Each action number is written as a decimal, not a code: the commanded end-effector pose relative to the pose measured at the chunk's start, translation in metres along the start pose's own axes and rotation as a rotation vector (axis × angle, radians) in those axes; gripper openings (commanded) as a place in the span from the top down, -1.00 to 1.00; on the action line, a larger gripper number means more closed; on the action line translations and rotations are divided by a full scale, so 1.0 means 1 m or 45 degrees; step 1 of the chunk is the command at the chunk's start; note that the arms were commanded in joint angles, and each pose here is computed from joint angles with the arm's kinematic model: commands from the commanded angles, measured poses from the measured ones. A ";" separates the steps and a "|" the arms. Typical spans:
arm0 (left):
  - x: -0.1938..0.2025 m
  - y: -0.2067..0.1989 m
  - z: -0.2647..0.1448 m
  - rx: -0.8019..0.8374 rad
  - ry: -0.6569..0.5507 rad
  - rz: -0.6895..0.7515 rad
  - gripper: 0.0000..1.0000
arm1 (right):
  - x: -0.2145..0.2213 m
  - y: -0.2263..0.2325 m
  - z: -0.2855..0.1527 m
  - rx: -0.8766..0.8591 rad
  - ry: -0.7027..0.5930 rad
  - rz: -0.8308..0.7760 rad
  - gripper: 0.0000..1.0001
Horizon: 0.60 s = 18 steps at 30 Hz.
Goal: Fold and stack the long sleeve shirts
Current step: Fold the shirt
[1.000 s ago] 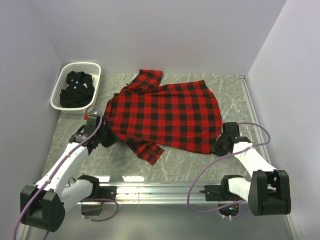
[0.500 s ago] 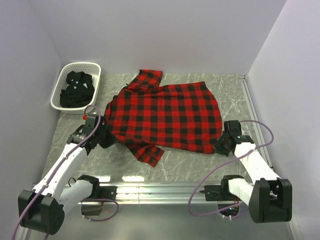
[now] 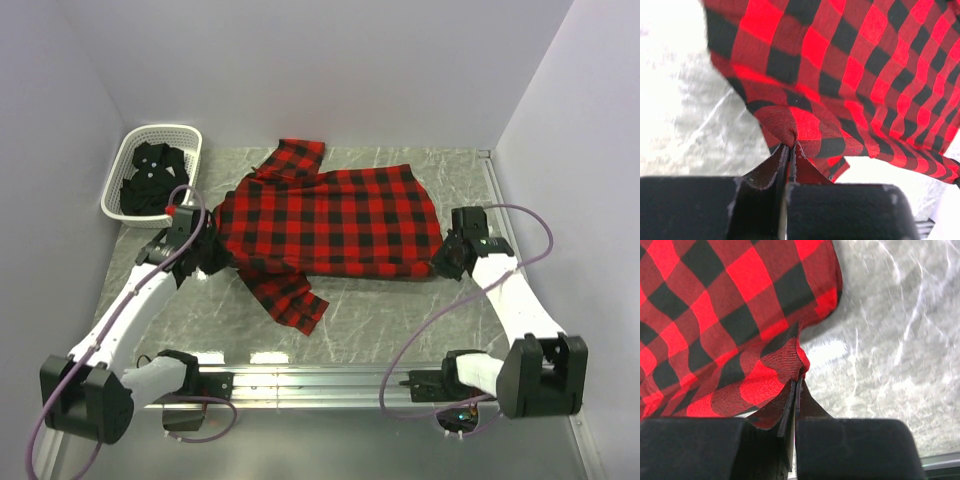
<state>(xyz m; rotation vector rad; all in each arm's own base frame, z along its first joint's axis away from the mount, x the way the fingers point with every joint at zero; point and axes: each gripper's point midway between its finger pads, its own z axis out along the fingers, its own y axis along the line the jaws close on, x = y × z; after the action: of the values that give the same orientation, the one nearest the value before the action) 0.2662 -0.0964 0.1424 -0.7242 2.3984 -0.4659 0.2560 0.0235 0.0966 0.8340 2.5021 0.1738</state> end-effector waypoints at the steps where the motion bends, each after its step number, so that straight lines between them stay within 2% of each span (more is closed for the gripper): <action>1: -0.035 -0.020 0.006 0.036 -0.128 0.062 0.90 | -0.024 0.010 0.003 0.024 -0.048 -0.041 1.00; 8: -0.058 -0.032 0.035 0.002 -0.139 0.116 0.84 | -0.046 0.027 0.025 0.048 -0.029 -0.051 0.96; 13: -0.060 -0.029 0.062 -0.047 -0.095 0.129 0.80 | -0.050 0.031 0.045 0.073 0.004 -0.052 0.90; 17: -0.064 -0.029 0.079 -0.056 -0.079 0.118 0.68 | -0.053 0.034 0.055 0.082 0.016 -0.051 0.88; 18: -0.065 -0.029 0.082 -0.055 -0.076 0.115 0.64 | -0.054 0.034 0.057 0.086 0.014 -0.049 0.78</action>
<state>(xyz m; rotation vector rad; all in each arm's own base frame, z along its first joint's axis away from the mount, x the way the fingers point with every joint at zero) 0.3469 -0.0956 0.1048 -0.6595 2.4606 -0.3377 0.3148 0.0216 0.0626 0.8377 2.6266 0.0948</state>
